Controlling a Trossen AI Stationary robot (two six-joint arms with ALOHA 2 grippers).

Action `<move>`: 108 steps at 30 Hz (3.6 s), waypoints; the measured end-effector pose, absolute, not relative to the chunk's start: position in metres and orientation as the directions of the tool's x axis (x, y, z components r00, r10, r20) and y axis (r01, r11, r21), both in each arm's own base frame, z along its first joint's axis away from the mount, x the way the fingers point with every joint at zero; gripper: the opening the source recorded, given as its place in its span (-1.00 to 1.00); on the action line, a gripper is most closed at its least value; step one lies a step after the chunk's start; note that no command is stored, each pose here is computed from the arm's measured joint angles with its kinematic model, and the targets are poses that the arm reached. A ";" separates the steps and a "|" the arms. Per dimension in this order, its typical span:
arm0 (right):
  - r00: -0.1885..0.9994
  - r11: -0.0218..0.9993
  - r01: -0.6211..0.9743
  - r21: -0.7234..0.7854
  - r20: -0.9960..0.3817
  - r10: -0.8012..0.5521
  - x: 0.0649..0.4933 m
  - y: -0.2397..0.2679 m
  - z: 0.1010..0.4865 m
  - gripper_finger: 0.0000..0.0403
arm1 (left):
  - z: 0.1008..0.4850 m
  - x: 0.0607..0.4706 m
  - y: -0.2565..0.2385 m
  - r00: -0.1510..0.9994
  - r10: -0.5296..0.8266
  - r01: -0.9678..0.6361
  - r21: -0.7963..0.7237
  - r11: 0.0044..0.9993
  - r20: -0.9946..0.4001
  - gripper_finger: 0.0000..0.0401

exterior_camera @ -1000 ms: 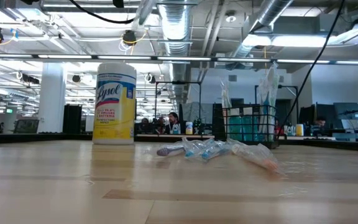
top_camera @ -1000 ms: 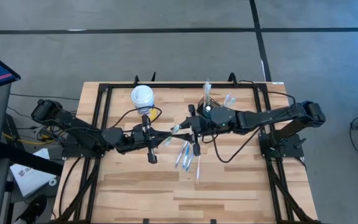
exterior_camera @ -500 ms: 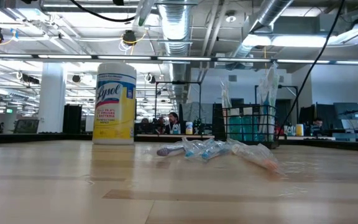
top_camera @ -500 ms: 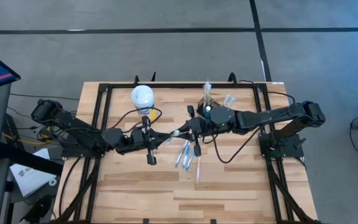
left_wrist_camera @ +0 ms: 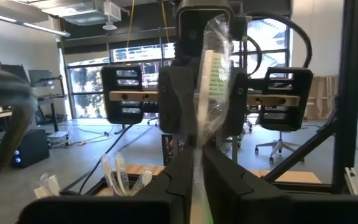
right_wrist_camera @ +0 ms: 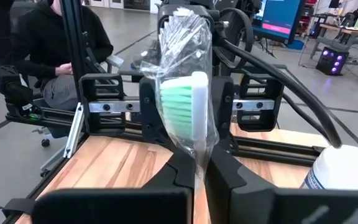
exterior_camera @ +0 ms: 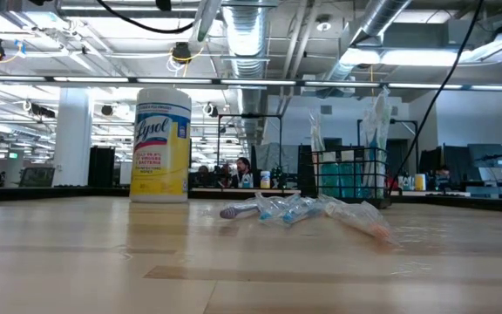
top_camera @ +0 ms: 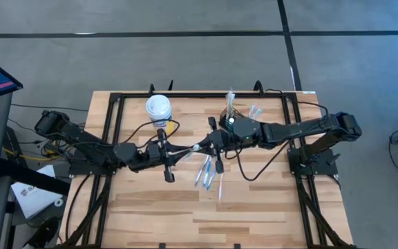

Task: Pick & Place toothbrushing station
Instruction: Put the green toothbrush into the black wire organizer

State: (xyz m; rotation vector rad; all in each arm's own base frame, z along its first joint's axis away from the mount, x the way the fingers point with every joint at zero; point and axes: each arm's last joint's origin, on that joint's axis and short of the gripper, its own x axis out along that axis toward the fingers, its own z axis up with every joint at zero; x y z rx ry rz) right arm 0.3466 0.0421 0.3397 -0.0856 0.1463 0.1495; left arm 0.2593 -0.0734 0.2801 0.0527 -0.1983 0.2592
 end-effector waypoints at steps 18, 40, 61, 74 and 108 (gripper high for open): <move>0.972 0.995 -0.092 -0.040 -0.221 0.081 0.344 0.029 0.336 -0.99 | 0.273 0.259 -0.070 0.920 0.372 -0.384 0.094 0.918 0.126 -0.39; 0.920 0.993 0.117 -0.025 -0.373 -0.118 0.338 -0.008 0.323 -0.99 | 0.252 0.222 -0.065 0.929 0.359 -0.362 0.025 0.932 0.088 -0.41; 0.839 0.956 0.292 -0.023 -0.473 -0.268 0.325 -0.056 0.309 -1.00 | 0.250 0.222 -0.067 0.942 0.324 -0.327 0.033 0.944 0.086 -0.41; 0.853 0.912 0.406 0.048 -0.377 -0.360 0.270 -0.074 0.292 -0.99 | 0.249 0.222 -0.065 0.940 0.329 -0.332 0.023 0.943 0.087 -0.41; 0.780 0.838 0.544 0.054 -0.401 -0.480 0.239 -0.115 0.294 -0.99 | 0.249 0.222 -0.065 0.941 0.329 -0.332 0.024 0.943 0.085 -0.41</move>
